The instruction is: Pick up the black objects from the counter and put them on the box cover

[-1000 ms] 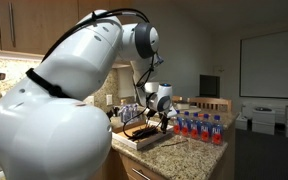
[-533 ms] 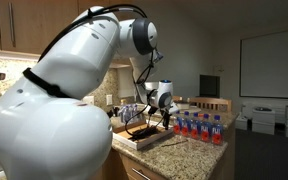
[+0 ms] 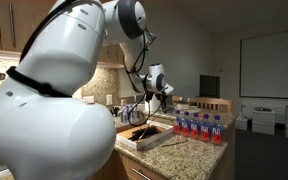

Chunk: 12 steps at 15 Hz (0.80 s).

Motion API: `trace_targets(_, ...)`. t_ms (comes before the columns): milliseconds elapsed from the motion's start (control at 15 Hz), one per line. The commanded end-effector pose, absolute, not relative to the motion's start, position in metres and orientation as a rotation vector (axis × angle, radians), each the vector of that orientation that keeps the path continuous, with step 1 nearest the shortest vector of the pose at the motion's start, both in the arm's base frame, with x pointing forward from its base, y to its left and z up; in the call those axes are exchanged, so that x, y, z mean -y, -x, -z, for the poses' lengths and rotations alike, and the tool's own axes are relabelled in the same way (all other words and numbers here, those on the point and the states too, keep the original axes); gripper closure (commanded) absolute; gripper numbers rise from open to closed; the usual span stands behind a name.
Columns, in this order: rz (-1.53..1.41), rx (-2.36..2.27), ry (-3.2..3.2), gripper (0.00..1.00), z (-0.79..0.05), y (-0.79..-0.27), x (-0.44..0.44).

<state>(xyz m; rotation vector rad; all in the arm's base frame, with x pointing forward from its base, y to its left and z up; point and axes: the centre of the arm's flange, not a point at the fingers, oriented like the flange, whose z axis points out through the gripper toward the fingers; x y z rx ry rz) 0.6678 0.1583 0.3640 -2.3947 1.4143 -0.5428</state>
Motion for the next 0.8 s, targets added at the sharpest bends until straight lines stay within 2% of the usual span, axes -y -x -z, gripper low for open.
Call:
trace_targets(0, 0.634, -1.346, 2.469, 0.99, -0.398, -0.66, -0.173)
trace_targets(400, 0.723, -1.228, 2.54, 0.99, -0.426, -0.668, -0.187)
trace_targets(733, 0.546, -1.11, 2.691, 0.99, -0.411, -0.675, -0.214)
